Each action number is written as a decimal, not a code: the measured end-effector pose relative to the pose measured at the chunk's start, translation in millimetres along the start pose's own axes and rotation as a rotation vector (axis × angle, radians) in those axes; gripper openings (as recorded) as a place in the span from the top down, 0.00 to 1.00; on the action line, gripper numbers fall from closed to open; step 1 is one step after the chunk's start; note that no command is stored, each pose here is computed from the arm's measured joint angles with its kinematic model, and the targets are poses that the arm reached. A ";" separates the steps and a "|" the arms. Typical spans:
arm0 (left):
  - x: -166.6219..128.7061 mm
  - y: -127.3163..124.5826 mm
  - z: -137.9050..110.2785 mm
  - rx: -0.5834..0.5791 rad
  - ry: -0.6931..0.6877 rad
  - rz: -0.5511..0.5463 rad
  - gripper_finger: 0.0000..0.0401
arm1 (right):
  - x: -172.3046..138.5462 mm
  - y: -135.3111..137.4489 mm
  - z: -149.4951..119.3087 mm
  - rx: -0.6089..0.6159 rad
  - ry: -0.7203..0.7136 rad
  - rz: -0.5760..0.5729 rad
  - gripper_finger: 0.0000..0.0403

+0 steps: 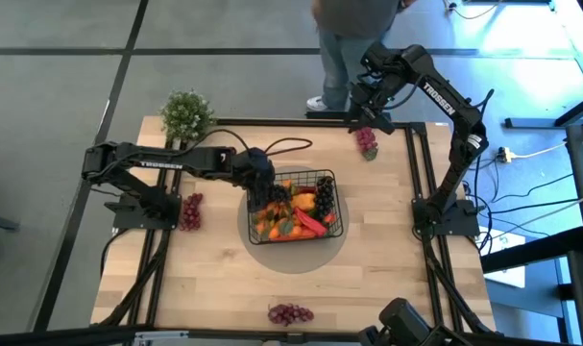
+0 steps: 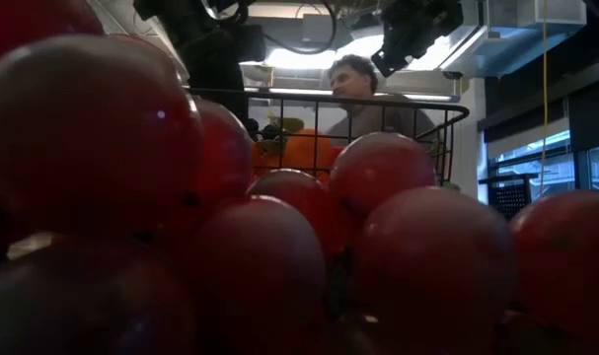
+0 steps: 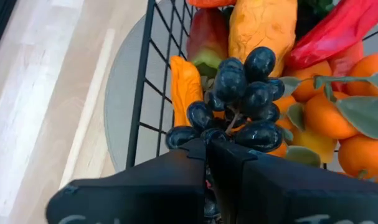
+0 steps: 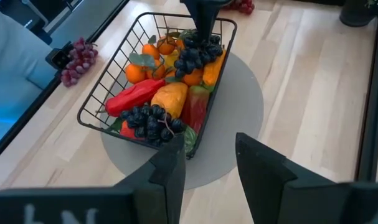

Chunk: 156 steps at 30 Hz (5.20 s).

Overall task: Build produce basket
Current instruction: Put the dark blue grape into the basket, then put the top right purple grape into the basket

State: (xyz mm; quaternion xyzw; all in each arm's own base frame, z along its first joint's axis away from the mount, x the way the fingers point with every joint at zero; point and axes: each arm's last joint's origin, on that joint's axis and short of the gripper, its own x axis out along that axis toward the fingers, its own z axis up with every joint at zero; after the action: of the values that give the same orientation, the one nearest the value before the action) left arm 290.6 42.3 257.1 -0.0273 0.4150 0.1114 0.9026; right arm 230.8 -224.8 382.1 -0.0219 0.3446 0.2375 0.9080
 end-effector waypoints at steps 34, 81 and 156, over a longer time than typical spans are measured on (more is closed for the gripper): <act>-40.2 6.2 -0.9 -0.120 -0.070 0.064 0.81 | -9.0 7.3 1.1 -0.012 0.024 -0.040 0.68; -83.7 126.5 -17.6 -0.467 -0.181 0.418 0.82 | -35.8 39.2 -75.3 1.118 -0.318 -0.929 0.68; -84.7 131.4 -17.5 -0.294 -0.201 0.222 0.82 | 72.0 -67.0 -190.7 1.634 0.313 -1.077 0.68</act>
State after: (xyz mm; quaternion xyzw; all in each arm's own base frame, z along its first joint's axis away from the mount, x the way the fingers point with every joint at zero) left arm 194.8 152.6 315.3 -0.1014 0.3028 0.2717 0.9078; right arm 190.1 -293.0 182.8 0.4261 0.4625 -0.5231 0.5752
